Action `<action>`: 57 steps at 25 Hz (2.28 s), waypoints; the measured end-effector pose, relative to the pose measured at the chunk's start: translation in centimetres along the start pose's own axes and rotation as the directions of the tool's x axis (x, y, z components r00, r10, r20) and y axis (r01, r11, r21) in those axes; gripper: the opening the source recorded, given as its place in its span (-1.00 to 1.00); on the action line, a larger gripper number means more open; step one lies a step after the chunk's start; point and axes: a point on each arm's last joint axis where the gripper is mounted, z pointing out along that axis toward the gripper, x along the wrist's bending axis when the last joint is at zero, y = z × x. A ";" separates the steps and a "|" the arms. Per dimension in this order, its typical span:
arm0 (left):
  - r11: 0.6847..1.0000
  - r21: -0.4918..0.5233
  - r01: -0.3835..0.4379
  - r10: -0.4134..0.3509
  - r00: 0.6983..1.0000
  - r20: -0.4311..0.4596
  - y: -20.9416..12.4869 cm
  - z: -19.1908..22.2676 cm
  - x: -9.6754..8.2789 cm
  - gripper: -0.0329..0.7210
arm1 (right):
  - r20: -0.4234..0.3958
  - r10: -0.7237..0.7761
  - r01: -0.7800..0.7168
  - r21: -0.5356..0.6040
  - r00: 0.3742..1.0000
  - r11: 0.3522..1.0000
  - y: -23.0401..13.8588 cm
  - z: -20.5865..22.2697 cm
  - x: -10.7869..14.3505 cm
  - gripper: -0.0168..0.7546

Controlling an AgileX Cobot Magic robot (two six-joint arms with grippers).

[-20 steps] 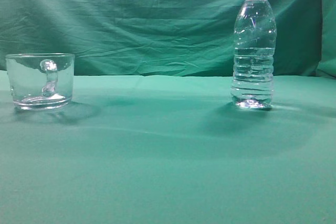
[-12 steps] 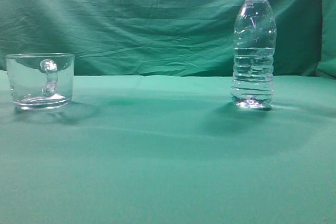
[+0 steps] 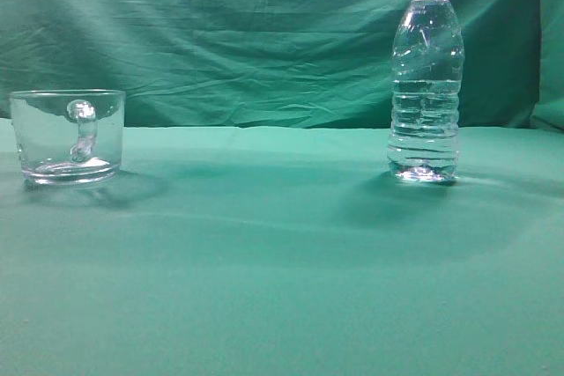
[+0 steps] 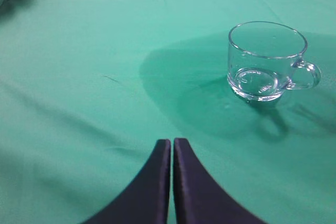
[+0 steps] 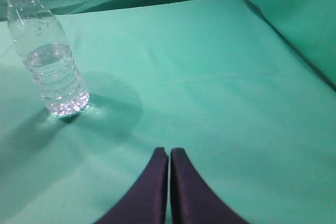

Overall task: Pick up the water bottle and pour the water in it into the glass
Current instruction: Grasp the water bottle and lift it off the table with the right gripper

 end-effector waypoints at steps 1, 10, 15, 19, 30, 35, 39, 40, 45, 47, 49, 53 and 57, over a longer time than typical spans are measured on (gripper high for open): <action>1.000 0.000 0.000 0.000 1.000 0.000 0.0 0.0 0.0 -0.91 | 0.000 0.000 0.000 0.000 1.000 1.000 0.0 0.0 0.0 -0.96; 1.000 0.000 0.000 0.000 1.000 0.000 0.0 0.0 0.0 -0.91 | -0.028 0.034 -0.043 -0.420 0.999 0.907 3.8 -0.8 0.1 -0.96; 1.000 0.000 0.000 0.000 1.000 0.000 0.0 0.0 0.0 -0.91 | -0.074 0.083 -0.110 -0.540 0.994 0.835 5.9 -2.0 0.3 -0.96; 1.000 0.000 0.000 0.000 1.000 0.000 0.0 0.0 0.0 -0.91 | -0.054 0.074 -0.090 -0.413 0.996 0.906 8.6 -2.3 0.7 -0.96; 1.000 0.000 0.000 0.000 1.000 0.000 0.0 0.0 0.0 -0.91 | -0.079 0.050 -0.052 -0.024 0.996 0.998 10.5 3.9 2.0 -0.96; 1.000 0.000 0.000 0.000 1.000 0.000 0.0 0.0 0.0 -0.91 | -0.185 -0.042 0.041 -0.009 0.982 0.999 10.1 7.1 4.1 -0.96; 1.000 0.000 0.000 0.000 1.000 0.000 0.0 0.0 0.0 -0.91 | -0.242 -0.114 0.117 -0.003 0.964 0.993 9.1 9.7 5.5 -0.83; 1.000 0.000 0.000 0.000 1.000 0.000 0.0 0.0 0.0 -0.91 | -0.263 -0.151 0.156 -0.002 0.953 0.988 8.7 10.3 6.0 -0.65; 1.000 0.000 0.000 0.000 1.000 0.000 0.0 0.0 0.0 -0.91 | -0.345 -0.234 0.237 -0.035 0.909 0.971 7.1 12.9 7.7 0.22; 1.000 0.000 0.000 0.000 1.000 0.000 0.0 0.0 0.0 -0.91 | -0.350 -0.226 0.231 -0.028 0.909 0.973 6.5 13.8 7.9 0.56; 1.000 0.000 0.000 0.000 1.000 0.000 0.0 0.0 0.0 -0.91 | -0.346 -0.208 0.217 -0.012 0.915 0.976 5.9 14.7 8.0 0.74; 1.000 0.000 0.000 0.000 1.000 0.000 0.0 0.0 0.0 -0.91 | -0.340 -0.188 0.209 0.025 0.921 0.978 5.3 16.9 8.5 0.72; 1.000 0.000 0.000 0.000 1.000 0.000 0.0 0.0 0.0 -0.91 | -0.335 -0.172 0.196 0.039 0.926 0.980 4.5 19.4 9.1 0.72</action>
